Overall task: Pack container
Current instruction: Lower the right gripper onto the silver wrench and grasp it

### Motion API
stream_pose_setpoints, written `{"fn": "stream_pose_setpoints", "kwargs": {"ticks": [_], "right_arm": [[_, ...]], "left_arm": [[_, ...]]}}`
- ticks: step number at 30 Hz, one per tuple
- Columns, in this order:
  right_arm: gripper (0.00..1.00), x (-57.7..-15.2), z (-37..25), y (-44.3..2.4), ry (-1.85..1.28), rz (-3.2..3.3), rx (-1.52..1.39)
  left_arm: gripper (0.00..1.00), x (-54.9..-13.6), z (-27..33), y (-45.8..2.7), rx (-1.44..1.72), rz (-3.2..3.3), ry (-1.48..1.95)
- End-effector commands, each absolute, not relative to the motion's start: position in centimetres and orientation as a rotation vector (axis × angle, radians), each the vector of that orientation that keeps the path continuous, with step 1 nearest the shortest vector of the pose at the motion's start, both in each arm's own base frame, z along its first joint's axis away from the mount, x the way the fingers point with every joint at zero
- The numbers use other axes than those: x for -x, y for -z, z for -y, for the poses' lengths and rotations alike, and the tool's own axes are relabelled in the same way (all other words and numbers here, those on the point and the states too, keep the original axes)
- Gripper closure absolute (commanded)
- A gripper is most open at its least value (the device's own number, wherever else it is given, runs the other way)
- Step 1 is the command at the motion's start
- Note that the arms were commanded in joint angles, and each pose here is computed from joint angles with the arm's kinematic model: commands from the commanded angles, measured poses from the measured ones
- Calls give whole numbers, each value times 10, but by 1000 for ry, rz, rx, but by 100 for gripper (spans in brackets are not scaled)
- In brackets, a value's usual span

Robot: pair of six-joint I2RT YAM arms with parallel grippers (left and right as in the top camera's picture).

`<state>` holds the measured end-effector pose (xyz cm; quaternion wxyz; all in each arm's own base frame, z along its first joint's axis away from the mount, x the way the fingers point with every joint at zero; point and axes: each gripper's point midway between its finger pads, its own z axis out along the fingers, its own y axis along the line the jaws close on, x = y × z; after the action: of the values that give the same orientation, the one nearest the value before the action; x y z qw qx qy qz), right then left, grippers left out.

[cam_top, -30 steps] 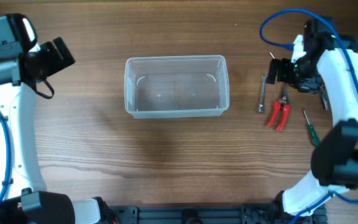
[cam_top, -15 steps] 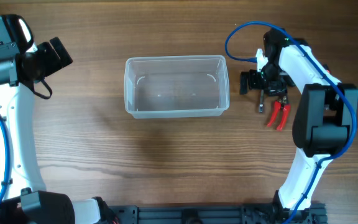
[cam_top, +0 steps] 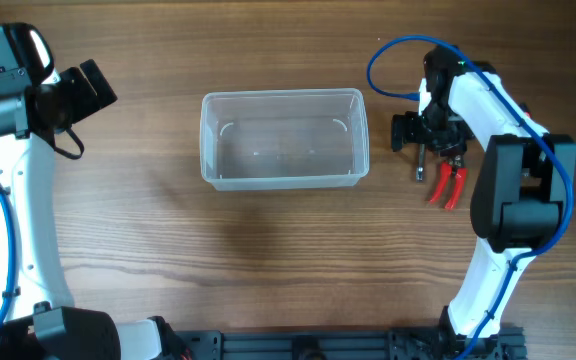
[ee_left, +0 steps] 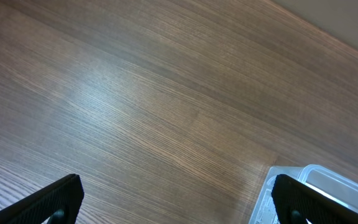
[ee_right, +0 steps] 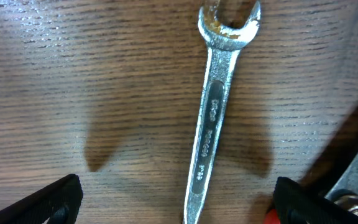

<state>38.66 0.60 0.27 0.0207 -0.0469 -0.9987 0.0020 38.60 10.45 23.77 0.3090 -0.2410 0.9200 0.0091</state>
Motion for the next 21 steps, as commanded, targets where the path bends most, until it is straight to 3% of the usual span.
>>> {"fn": "stream_pose_setpoints", "kwargs": {"ticks": [1, 6, 8, 14, 19, 21], "right_arm": [[2, -369, -4, 18, -21, 3037, 182], [1, -349, -4, 32, -26, 2990, 179], [6, -348, -4, 32, -26, 2988, 180], [33, -348, -4, 32, -26, 2987, 180], [67, -348, -4, 32, -20, 2986, 180], [71, -348, -5, 32, -16, 2986, 180]], "left_arm": [[0, -388, -103, -237, 648, -2428, 1], [0, -388, -103, -237, 648, -2428, 1], [0, -388, -103, -237, 648, -2428, 1], [0, -387, -103, -237, 649, -2430, 1], [0, -387, -103, -237, 649, -2432, 1], [0, -387, -103, -237, 649, -2432, 1]]}}
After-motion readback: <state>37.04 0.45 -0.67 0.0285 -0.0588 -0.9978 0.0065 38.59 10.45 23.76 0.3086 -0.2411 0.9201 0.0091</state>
